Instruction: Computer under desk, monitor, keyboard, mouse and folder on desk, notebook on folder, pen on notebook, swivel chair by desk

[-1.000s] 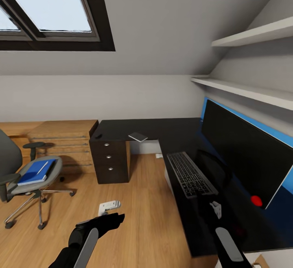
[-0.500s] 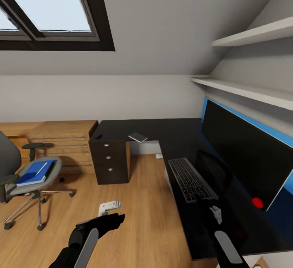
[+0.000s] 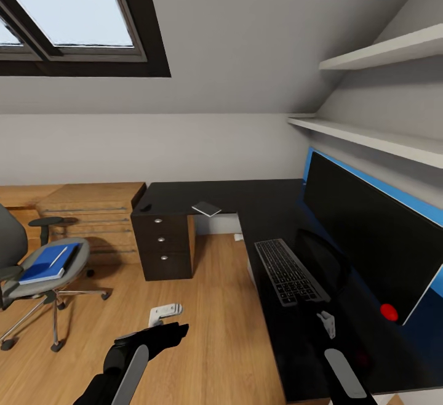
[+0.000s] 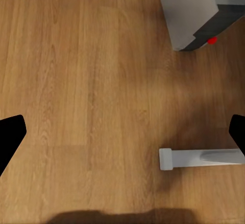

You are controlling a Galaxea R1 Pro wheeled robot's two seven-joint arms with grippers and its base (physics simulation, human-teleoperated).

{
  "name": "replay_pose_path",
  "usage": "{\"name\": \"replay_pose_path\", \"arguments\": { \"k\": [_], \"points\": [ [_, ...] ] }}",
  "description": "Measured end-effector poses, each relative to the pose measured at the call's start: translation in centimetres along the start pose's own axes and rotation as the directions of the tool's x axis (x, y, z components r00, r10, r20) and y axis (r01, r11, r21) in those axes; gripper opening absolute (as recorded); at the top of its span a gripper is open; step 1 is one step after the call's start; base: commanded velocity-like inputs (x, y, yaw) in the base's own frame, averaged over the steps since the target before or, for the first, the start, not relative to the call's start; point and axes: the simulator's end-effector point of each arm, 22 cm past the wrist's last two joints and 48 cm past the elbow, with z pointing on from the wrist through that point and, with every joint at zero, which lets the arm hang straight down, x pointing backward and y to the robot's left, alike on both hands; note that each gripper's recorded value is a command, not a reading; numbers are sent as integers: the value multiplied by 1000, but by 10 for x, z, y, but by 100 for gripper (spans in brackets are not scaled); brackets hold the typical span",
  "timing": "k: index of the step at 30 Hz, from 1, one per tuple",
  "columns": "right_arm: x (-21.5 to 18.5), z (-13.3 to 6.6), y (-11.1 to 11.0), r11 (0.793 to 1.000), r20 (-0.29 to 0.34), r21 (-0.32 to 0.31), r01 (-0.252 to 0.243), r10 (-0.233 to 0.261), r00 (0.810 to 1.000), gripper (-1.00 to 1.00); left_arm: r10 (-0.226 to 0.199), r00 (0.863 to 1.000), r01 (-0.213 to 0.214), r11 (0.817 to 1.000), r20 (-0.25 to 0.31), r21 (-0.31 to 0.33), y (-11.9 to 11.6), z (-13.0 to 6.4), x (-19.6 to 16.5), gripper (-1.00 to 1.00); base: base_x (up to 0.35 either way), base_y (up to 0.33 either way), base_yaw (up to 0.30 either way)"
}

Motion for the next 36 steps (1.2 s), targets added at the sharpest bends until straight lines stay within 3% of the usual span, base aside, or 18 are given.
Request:
{"name": "replay_pose_path", "arguments": {
  "k": [8,19,36],
  "points": [
    [-11,0,0,1000,52,1,12,-12,999,-100,0,1000,0,1000,-1,0,0,0,0,100,0,0,0],
    [-12,0,0,1000,59,1,13,-13,998,-100,0,1000,0,1000,-1,-1,0,0,1,100,11,-12,0],
    [-13,-1,1,1000,60,0,15,-15,998,-100,0,1000,0,1000,0,-2,1,0,0,100,130,-59,0]
  ]
}}
